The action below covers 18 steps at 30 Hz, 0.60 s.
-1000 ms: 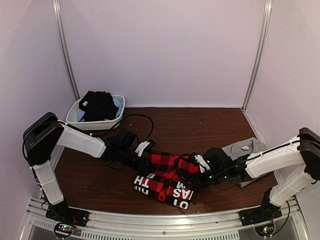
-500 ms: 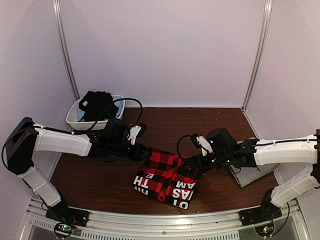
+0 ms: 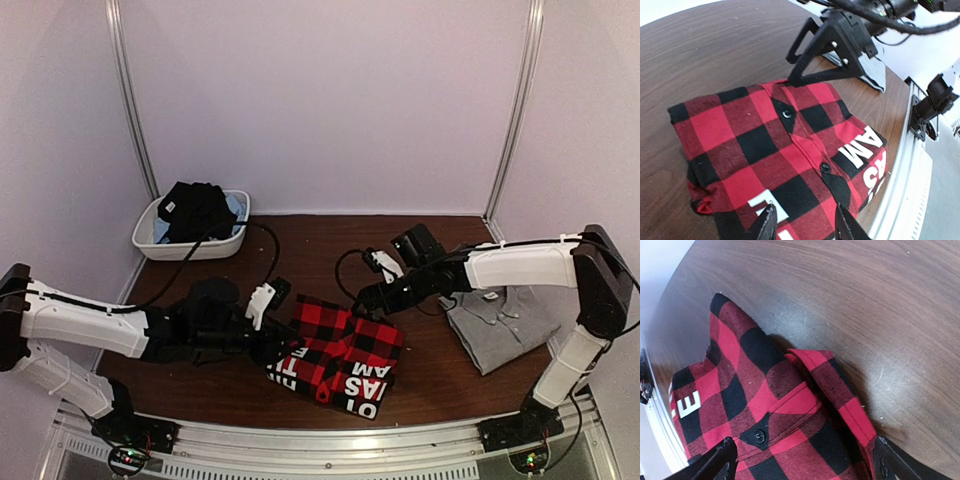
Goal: Fold and stack the long sleeve shirts
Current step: Smooth out the square-folded shirt at the center of the board.
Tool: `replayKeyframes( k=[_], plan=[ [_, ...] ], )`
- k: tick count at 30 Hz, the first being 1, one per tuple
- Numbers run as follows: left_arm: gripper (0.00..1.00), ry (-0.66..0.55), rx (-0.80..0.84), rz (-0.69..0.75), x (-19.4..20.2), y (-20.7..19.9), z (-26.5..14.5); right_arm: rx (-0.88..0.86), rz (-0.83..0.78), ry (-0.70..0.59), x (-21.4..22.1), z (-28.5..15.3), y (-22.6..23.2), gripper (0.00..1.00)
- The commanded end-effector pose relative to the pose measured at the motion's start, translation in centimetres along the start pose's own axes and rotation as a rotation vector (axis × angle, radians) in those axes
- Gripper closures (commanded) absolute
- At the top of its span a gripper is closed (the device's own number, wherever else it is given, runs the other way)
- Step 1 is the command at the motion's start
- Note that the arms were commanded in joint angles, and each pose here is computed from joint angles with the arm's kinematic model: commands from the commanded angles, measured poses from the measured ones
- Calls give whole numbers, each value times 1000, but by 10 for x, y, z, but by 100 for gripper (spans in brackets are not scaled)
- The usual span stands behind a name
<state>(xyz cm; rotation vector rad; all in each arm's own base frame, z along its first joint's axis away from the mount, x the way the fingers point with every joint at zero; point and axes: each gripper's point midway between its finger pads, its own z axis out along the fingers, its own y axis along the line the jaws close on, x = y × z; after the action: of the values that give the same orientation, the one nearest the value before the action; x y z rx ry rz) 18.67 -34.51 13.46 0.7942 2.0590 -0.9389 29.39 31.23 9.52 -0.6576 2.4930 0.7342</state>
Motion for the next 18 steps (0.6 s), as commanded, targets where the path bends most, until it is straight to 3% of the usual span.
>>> replayKeyframes(
  k=[1, 11, 18],
  plan=[
    [61, -54, -1, 33, 4, -13, 4, -129, -30, -15, -6, -7, 26, 7],
    [63, 132, -57, 134, 72, -12, 43, -323, -10, -86, -6, -33, 77, 13],
    [63, 160, -102, 164, 81, -4, 43, -373, -22, -33, 42, -38, 108, 14]
  ],
)
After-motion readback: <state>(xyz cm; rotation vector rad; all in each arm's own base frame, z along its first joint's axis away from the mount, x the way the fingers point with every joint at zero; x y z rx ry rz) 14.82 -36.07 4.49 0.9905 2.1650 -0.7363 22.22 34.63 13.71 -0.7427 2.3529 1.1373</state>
